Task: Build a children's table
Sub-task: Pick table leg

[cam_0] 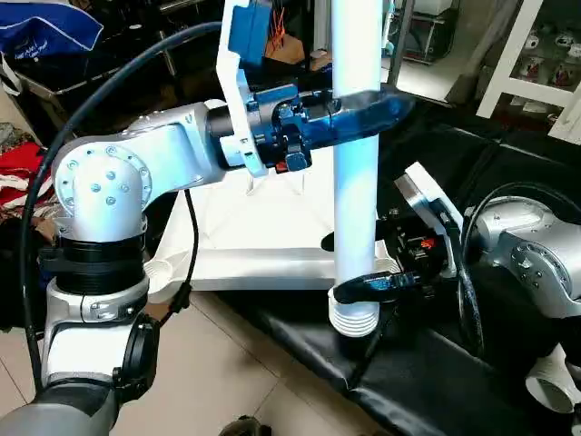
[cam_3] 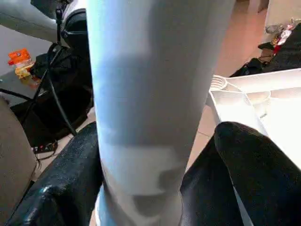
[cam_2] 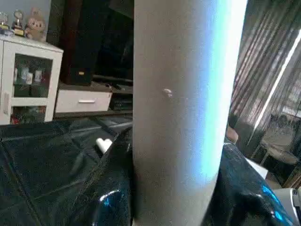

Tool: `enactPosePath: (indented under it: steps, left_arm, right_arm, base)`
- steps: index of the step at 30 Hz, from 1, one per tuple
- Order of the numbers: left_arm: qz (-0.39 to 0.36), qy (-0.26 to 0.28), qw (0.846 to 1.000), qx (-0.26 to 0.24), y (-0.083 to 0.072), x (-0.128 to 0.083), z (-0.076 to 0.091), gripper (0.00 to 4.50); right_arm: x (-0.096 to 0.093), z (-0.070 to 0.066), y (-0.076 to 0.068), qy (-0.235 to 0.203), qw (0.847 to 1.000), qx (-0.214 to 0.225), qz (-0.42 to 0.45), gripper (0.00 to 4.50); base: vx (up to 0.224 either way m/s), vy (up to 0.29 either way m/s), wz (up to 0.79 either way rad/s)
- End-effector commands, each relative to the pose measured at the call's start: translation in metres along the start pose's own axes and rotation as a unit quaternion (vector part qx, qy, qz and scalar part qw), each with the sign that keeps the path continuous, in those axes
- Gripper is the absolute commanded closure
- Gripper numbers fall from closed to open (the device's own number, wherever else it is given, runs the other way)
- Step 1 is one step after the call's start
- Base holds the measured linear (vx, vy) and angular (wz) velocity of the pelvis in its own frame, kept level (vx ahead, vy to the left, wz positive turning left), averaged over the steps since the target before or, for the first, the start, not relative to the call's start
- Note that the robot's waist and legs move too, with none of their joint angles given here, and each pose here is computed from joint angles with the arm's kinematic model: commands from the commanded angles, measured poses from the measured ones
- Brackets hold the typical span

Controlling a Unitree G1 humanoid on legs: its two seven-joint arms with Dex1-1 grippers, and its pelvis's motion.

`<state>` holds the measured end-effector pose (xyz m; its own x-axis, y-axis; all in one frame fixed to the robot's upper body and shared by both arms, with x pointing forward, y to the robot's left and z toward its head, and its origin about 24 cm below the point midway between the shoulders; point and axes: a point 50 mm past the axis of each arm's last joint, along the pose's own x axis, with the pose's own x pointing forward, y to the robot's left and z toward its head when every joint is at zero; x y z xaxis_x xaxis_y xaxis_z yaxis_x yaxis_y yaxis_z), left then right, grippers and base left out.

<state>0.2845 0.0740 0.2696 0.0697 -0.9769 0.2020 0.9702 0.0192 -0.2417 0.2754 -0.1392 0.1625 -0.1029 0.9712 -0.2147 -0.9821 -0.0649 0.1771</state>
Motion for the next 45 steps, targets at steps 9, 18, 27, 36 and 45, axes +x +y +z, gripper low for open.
enactPosePath:
  steps: [9, 18, 27, 36, 45]
  left_arm:
    - [0.001, 0.012, 0.999, 0.05, -0.002, 0.004, 0.001, 2.78]
    - [0.003, 0.012, 0.998, 0.064, -0.001, 0.004, 0.002, 2.78]
    - [0.014, 0.01, 0.996, 0.091, -0.001, 0.007, 0.005, 2.78]
    - [0.087, -0.049, 0.99, 0.097, 0.014, -0.007, 0.017, 1.67]
    - [0.202, -0.211, 0.943, 0.16, 0.026, -0.047, 0.065, 0.96]
  right_arm:
    - [0.003, -0.003, 0.003, -0.041, 0.998, 0.044, 0.015, 1.87]
    - [0.007, -0.01, 0.006, -0.029, 0.998, 0.055, 0.014, 2.52]
    - [0.007, -0.015, 0.006, -0.005, 0.999, 0.049, 0.008, 2.59]
    - [0.003, -0.011, -0.014, -0.042, 0.995, 0.018, -0.092, 2.63]
    - [-0.027, 0.008, -0.048, -0.147, 0.942, -0.018, -0.303, 2.64]
  base:
    - [0.0, 0.0, 0.0]
    - [0.0, 0.0, 0.0]
    - [0.0, 0.0, 0.0]
    - [0.0, 0.0, 0.0]
    - [0.0, 0.0, 0.0]
